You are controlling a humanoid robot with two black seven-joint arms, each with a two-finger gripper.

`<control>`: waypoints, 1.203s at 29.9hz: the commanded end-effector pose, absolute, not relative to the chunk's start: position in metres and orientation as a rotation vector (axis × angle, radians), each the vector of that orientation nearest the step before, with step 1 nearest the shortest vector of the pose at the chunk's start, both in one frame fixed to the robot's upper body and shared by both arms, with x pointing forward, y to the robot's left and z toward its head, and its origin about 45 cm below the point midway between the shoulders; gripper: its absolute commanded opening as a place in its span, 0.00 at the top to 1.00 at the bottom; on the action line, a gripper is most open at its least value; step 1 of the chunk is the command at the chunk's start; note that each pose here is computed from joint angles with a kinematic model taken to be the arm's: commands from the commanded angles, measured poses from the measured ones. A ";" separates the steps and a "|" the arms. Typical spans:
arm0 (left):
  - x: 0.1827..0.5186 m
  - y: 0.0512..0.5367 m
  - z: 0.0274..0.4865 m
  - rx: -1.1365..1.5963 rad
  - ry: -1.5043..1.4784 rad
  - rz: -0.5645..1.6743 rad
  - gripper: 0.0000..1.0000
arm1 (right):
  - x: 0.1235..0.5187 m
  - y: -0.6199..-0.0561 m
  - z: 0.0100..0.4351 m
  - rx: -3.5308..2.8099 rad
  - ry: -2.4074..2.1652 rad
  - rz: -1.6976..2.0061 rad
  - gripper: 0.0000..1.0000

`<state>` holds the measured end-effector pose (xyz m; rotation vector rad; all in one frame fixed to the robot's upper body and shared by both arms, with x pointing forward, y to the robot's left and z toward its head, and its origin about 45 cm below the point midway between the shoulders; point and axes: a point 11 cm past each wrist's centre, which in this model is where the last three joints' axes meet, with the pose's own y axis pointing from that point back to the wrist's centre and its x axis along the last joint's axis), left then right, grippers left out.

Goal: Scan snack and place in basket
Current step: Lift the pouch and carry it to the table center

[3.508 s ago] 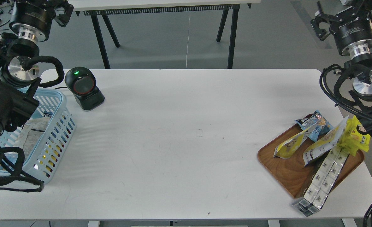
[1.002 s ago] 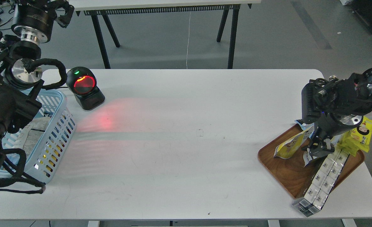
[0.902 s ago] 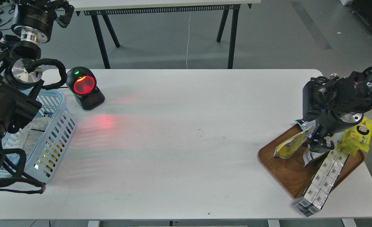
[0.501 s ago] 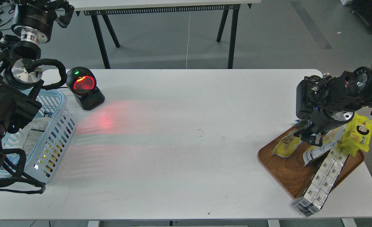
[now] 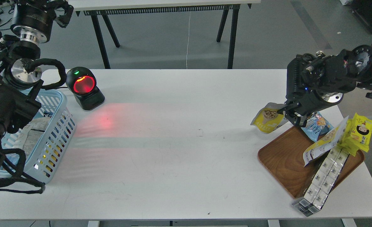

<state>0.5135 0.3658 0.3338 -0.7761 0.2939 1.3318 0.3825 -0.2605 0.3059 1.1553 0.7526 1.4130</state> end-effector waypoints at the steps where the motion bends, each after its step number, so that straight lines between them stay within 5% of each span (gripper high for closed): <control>1: 0.513 0.367 0.334 -0.775 0.292 1.333 0.00 | 0.389 -0.227 0.321 1.180 0.715 1.485 1.00; 23: 0.513 0.365 0.333 -0.765 0.291 1.332 0.00 | 0.408 -0.037 0.281 1.230 0.774 1.693 1.00; 36: 0.513 0.365 0.332 -0.765 0.292 1.331 0.00 | 0.420 -0.043 0.271 1.262 0.715 1.645 0.99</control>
